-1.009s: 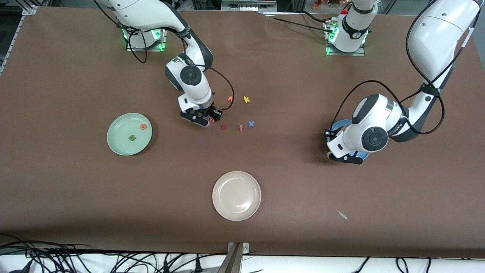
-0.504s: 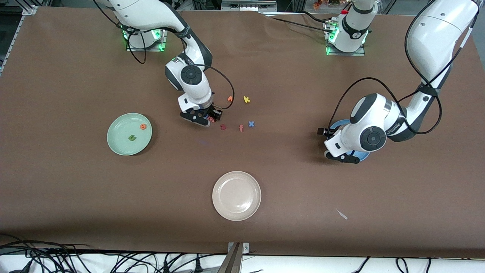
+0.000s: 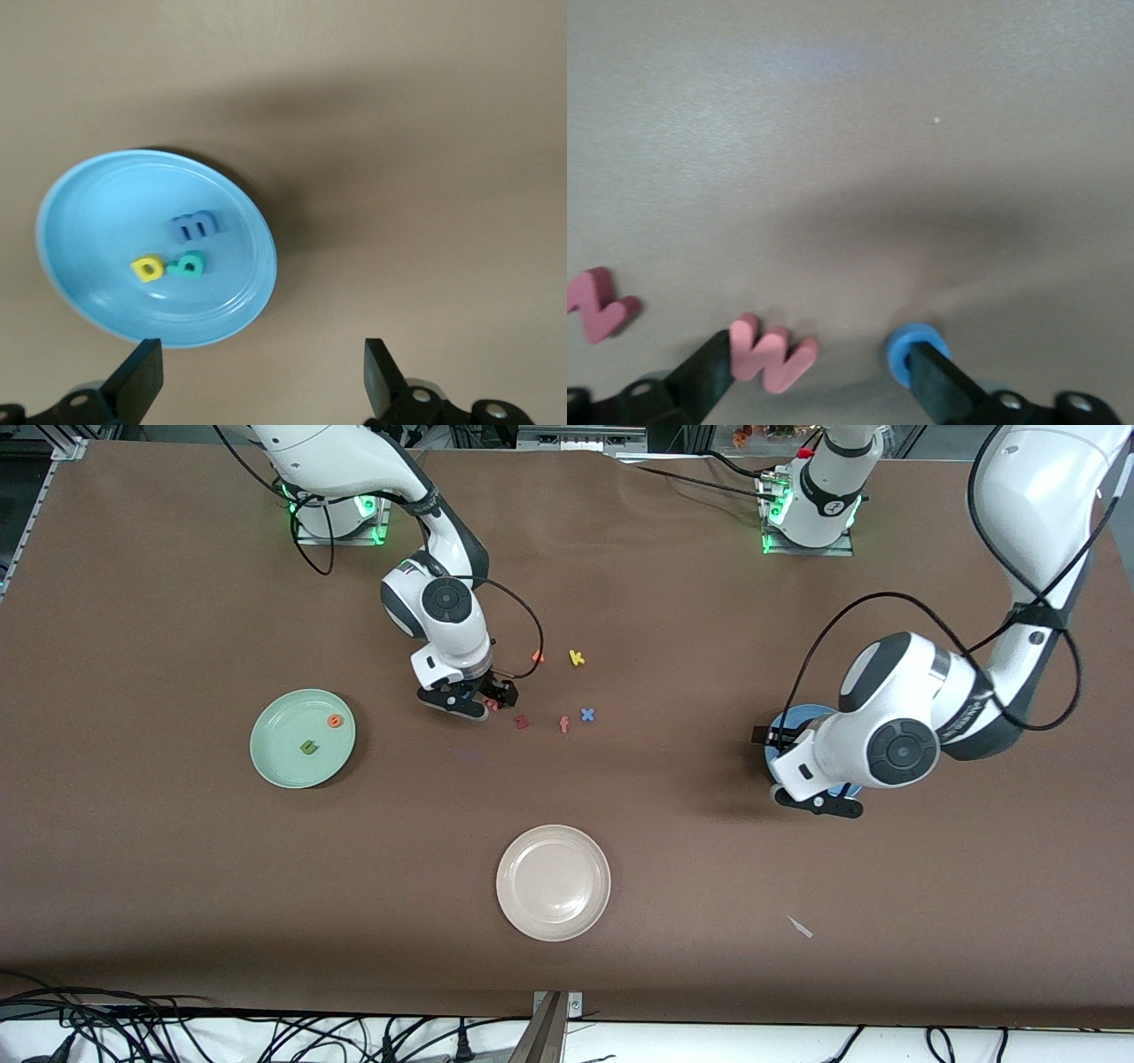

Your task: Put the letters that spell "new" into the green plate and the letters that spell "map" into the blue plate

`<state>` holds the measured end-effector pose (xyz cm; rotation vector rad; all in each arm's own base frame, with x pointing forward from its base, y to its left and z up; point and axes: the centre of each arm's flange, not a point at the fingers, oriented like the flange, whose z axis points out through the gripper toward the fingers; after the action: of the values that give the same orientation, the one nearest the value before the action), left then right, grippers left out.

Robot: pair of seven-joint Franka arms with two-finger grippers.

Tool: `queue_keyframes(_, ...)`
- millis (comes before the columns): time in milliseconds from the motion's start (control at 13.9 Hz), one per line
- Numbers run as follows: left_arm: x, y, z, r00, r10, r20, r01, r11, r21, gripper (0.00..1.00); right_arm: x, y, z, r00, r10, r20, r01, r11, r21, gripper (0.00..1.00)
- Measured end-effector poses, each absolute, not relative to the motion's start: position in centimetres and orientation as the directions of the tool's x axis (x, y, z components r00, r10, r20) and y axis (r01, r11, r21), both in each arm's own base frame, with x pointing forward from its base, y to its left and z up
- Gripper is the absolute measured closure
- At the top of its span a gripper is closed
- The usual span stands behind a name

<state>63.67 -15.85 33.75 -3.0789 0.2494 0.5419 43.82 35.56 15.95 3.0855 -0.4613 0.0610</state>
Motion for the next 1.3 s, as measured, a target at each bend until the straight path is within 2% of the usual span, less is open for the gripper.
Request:
queue_keyframes(432, 63.3, -18.0, 44.0, 0.947, -0.185, -0.263, -0.191, -0.981, 0.000, 0.00, 44.6, 35.7, 16.7, 0.944, -0.325, 0.049, -0.326, -0.945, 0.019, 0.00)
queue_keyframes(793, 60.4, -19.1, 53.5, 0.975, -0.168, -0.143, -0.176, -0.983, -0.046, 0.00, 46.1, 36.8, 19.4, 0.929, -0.367, 0.041, -0.369, -0.927, 0.062, 0.00)
queue_keyframes(1081, 60.0, -16.3, 54.7, 0.990, -0.104, -0.094, -0.103, -0.994, 0.019, 0.00, 44.6, 38.6, 18.6, 0.919, -0.392, 0.036, -0.394, -0.918, 0.056, 0.00)
queue_keyframes(1297, 59.6, -13.9, 54.0, 0.995, -0.093, -0.022, -0.094, -0.996, -0.010, 0.00, 43.6, 39.6, 17.7, 0.921, -0.389, 0.033, -0.390, -0.920, 0.048, 0.02)
